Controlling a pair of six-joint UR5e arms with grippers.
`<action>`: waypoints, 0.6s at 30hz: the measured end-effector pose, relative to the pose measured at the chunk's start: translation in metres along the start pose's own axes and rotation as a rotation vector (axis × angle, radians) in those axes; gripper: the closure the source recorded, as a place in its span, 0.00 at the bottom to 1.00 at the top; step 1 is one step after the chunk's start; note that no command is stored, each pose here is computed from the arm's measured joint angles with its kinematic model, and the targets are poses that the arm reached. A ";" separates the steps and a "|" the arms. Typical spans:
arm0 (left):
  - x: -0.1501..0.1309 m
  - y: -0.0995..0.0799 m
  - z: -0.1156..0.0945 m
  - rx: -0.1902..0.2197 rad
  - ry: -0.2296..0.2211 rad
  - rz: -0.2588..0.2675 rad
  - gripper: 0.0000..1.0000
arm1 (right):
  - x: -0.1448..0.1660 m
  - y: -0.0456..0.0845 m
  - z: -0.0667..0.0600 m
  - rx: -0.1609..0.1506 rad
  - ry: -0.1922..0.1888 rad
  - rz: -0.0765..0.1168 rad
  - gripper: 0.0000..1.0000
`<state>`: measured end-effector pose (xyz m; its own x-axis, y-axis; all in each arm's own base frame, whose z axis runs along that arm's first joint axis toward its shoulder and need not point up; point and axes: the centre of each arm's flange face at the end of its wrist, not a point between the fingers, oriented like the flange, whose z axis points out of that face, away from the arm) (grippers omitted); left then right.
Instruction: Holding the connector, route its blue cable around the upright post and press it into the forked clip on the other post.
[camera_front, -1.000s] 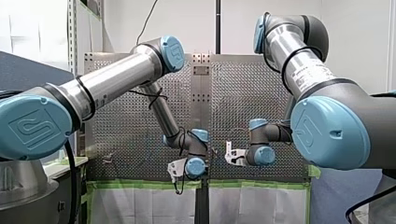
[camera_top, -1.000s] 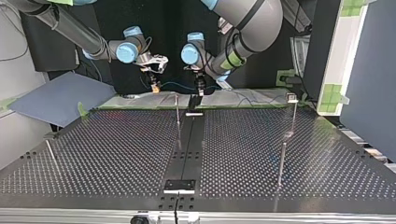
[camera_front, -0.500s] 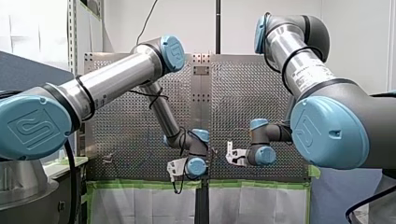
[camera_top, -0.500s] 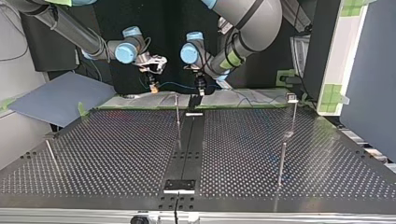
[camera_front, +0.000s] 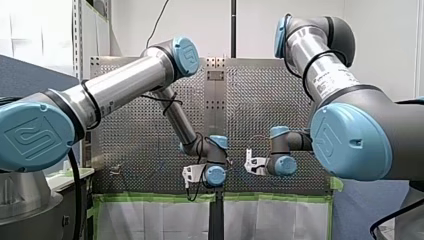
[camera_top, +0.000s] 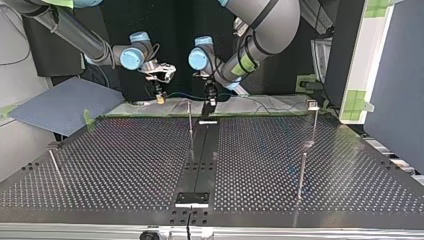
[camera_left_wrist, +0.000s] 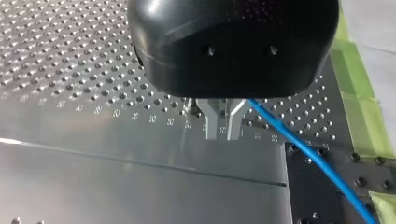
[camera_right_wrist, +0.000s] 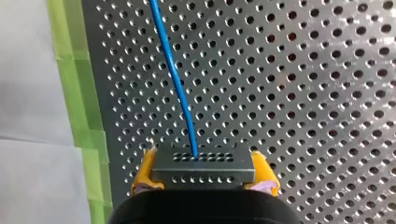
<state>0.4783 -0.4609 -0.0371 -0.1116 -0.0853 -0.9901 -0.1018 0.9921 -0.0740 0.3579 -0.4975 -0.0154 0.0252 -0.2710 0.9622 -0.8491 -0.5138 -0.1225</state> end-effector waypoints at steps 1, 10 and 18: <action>-0.001 -0.002 -0.001 0.001 0.001 0.012 0.87 | 0.001 0.002 0.001 -0.003 0.002 0.000 1.00; -0.003 -0.014 -0.005 0.037 0.011 0.066 0.87 | 0.008 0.014 0.006 -0.023 0.011 0.004 1.00; -0.006 -0.022 -0.005 0.071 0.028 0.039 0.85 | 0.009 0.028 0.006 -0.052 0.009 0.012 1.00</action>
<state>0.4764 -0.4830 -0.0292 -0.1416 -0.0477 -0.9888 -0.0267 0.9987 -0.0443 0.3374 -0.5192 -0.0117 0.0106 -0.2696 0.9629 -0.8757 -0.4674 -0.1212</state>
